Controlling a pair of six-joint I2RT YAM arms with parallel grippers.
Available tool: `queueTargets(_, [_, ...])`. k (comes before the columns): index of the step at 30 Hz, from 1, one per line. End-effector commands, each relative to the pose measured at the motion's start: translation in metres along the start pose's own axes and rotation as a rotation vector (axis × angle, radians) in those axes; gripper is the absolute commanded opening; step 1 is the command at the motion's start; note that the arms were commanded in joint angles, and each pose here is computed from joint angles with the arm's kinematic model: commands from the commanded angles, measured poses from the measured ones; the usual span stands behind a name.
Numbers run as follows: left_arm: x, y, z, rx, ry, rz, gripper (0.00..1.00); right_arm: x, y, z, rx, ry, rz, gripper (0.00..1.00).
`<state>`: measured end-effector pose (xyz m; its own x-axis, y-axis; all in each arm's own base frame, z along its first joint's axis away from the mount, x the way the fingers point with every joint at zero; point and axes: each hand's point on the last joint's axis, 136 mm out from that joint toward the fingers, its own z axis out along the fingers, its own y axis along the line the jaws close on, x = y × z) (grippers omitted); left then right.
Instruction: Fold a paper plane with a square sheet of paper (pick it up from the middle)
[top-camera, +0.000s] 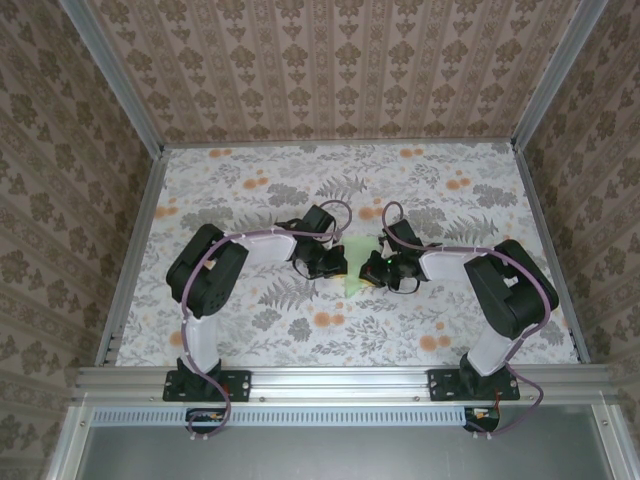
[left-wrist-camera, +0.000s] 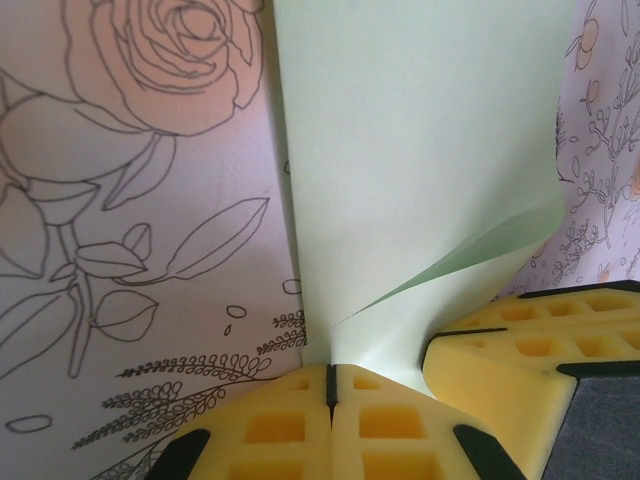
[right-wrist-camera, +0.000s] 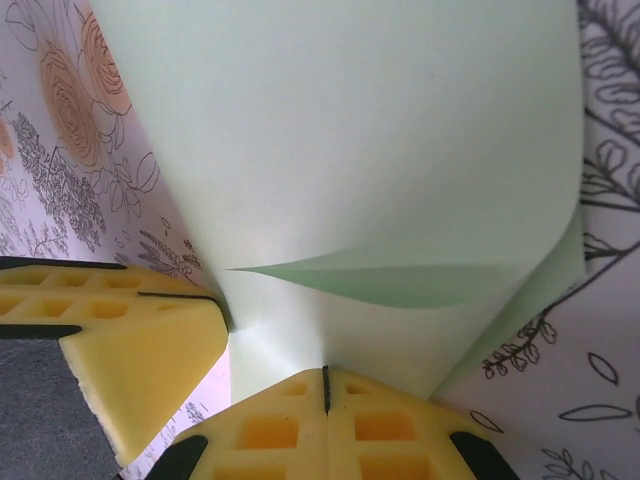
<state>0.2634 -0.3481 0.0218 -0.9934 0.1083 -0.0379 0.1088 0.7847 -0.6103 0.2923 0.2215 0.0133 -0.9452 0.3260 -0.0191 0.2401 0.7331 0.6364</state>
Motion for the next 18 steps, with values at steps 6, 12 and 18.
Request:
queueTargets(6, [0.002,0.004,0.003,-0.045,0.015,0.016,0.02,0.01,-0.034,0.003,0.096,0.02,0.017,0.03])
queueTargets(12, [-0.003,-0.031,-0.013,0.054,-0.016,0.087,0.04,0.013,-0.04,0.003,0.121,0.029,0.008,0.03])
queueTargets(18, [0.004,-0.03,-0.004,0.061,0.008,0.082,0.05,0.008,-0.041,0.001,0.123,0.015,-0.037,0.04])
